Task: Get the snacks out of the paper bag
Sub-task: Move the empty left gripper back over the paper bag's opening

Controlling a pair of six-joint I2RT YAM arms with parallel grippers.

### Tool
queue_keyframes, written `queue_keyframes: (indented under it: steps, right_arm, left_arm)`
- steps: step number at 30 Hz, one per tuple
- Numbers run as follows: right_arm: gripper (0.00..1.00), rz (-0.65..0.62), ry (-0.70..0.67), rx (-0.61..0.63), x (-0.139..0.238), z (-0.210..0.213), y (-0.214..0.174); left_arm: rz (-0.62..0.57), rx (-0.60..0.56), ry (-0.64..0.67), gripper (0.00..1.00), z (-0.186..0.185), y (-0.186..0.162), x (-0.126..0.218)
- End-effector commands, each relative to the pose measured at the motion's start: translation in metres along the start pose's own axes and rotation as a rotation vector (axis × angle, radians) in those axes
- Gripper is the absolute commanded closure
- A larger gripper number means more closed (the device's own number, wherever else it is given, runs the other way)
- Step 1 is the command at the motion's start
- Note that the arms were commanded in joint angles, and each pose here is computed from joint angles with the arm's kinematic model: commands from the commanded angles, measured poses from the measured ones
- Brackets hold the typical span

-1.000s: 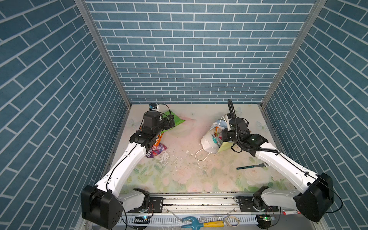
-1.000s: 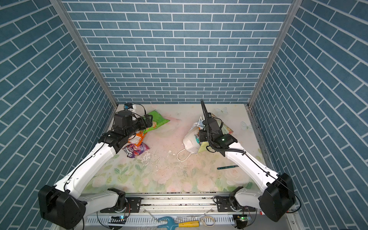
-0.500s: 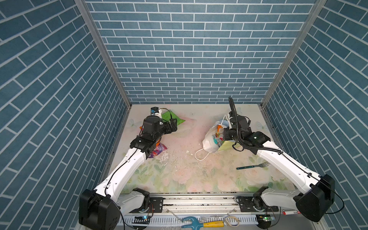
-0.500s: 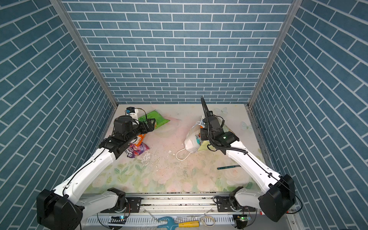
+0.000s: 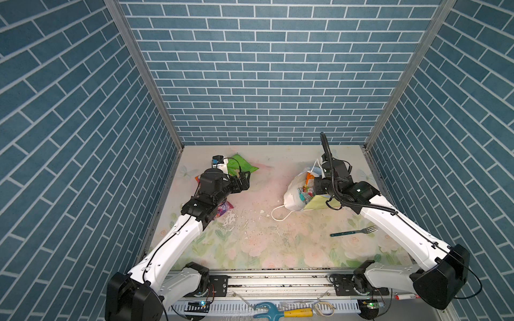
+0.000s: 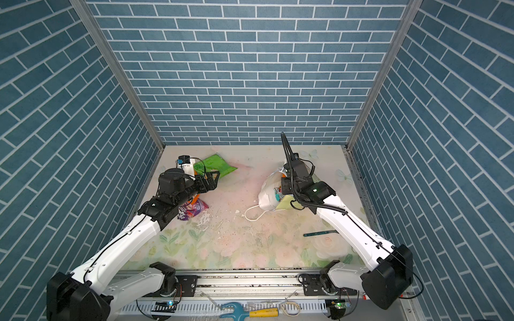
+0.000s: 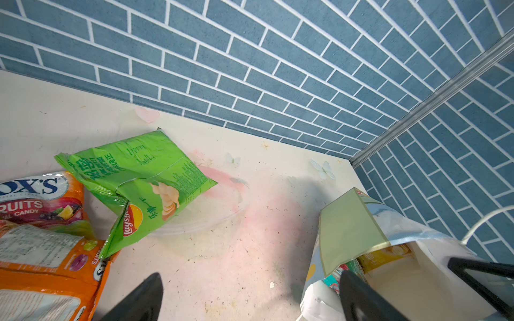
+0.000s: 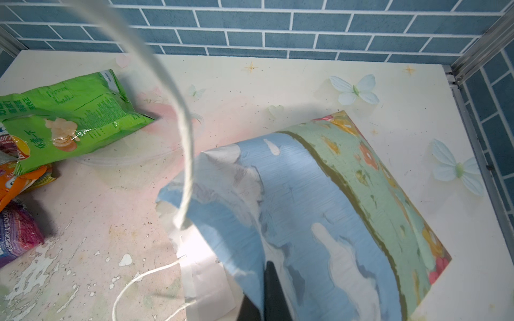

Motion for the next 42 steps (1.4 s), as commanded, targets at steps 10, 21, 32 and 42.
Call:
queue_keyframes:
  steps: [10,21,32,42]
  right_arm:
    - [1.0,-0.034,0.022,0.006,0.003,0.005,0.029]
    - [1.0,-0.032,0.087,-0.012,-0.002,0.014,0.027]
    - [1.0,-0.015,0.097,-0.023,-0.004,0.015,0.018]
    - [1.0,-0.01,0.104,-0.021,-0.003,0.015,0.017]
  left_arm:
    - [0.068,-0.006,-0.061,0.0,-0.013,-0.027,0.002]
    - [0.142,-0.031,-0.113,0.02,-0.033,-0.058,0.003]
    - [0.234,-0.047,-0.195,0.09,-0.061,-0.097,-0.01]
    - [0.28,-0.041,-0.272,0.22,-0.092,-0.116,-0.026]
Point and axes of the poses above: each gripper's point midway between its finger pads, its own x axis back along the fingers, its own z axis along the line the jaws close on, y = z × x, the point moved 6 cm from there along x, back along the fingers, and after that the axes turned 10 degrees about x, right-handed, at the moved point
